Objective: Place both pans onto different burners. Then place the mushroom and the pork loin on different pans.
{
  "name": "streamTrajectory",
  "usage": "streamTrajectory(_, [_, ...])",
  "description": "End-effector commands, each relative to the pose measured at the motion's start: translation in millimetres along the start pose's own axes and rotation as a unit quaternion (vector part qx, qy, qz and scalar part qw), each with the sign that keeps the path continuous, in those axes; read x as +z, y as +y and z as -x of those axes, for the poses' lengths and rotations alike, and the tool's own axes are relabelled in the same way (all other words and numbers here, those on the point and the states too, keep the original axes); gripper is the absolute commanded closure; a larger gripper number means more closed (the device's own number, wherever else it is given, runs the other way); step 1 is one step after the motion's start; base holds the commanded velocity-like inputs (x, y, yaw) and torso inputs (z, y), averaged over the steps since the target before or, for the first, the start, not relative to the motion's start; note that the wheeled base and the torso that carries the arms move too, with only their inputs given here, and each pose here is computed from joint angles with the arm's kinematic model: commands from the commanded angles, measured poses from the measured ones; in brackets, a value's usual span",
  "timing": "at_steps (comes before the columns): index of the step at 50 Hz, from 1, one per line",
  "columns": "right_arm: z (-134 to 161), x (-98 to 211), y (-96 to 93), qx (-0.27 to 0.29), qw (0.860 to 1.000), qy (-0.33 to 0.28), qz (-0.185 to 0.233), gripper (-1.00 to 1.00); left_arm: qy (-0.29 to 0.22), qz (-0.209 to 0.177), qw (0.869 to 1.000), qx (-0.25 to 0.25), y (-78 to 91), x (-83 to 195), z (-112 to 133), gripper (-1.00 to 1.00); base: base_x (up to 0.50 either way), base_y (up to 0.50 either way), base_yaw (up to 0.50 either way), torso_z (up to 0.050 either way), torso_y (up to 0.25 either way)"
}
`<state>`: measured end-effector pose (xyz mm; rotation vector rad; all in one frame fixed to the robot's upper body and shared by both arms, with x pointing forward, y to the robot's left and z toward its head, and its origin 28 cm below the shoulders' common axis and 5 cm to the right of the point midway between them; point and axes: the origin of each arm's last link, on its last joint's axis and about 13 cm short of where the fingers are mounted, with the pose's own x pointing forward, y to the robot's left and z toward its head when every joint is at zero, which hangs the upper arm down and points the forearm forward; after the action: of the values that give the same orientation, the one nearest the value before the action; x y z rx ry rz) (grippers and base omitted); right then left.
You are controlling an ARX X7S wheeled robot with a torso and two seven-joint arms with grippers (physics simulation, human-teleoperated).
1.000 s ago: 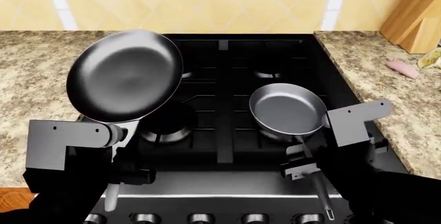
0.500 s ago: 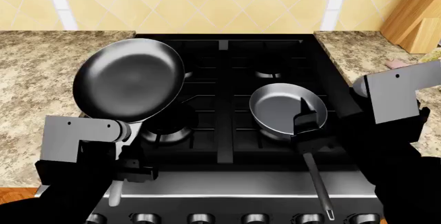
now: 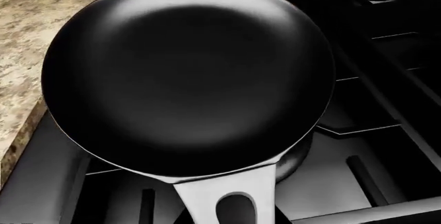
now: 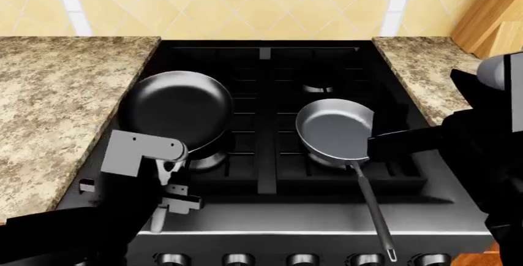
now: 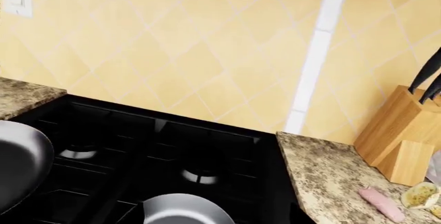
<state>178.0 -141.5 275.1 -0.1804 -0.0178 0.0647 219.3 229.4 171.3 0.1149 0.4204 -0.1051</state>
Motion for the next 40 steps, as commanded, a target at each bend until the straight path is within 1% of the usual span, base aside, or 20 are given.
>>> streamTrajectory(1, [0.5, -0.6, 0.5, 0.002, 1.000, -0.001, -0.002, -1.00, -0.009, -0.004, 1.000, 0.016, -1.2, 3.2, -9.7, 1.00, 0.00, 0.00, 0.00, 0.010, 0.000])
streamTrajectory(4, [0.3, -1.0, 0.7, 0.003, 1.000, 0.000, -0.003, -1.00, -0.006, -0.002, 1.000, 0.013, -1.6, 5.2, -9.4, 1.00, 0.00, 0.00, 0.00, 0.000, 0.003])
streamTrajectory(8, [-0.5, -2.1, 1.0, 0.003, 1.000, 0.001, -0.003, -1.00, 0.002, 0.001, 1.000, 0.009, -3.2, -1.8, -11.7, 1.00, 0.00, 0.00, 0.00, 0.000, 0.003])
streamTrajectory(12, [-0.4, -3.0, 1.6, 0.005, 1.000, 0.002, -0.003, -1.00, 0.006, 0.004, 1.000, 0.007, -3.3, -3.0, -12.2, 1.00, 0.00, 0.00, 0.00, 0.000, 0.000])
streamTrajectory(20, [-0.4, -4.5, 2.7, 0.008, 1.000, 0.003, -0.004, -1.00, 0.007, 0.007, 1.000, 0.008, -2.7, -3.1, -12.1, 1.00, 0.00, 0.00, 0.00, 0.000, 0.000])
streamTrajectory(21, [-0.4, -4.7, 2.8, 0.008, 1.000, 0.003, -0.004, -1.00, 0.007, 0.006, 1.000, 0.008, -2.7, -3.0, -11.8, -1.00, 0.00, 0.00, 0.00, 0.000, 0.000])
streamTrajectory(27, [-0.5, -5.1, 2.8, 0.008, 1.000, 0.003, -0.004, -1.00, 0.005, 0.004, 1.000, 0.008, -2.8, -8.4, -11.9, -1.00, 0.00, 0.00, 0.00, 0.000, 0.000])
streamTrajectory(40, [-1.1, -5.8, 3.4, 0.009, 1.000, 0.004, -0.004, -1.00, -0.003, 0.001, 1.000, 0.012, -1.3, -6.3, -7.8, -1.00, 0.00, 0.00, 0.00, 0.000, 0.000])
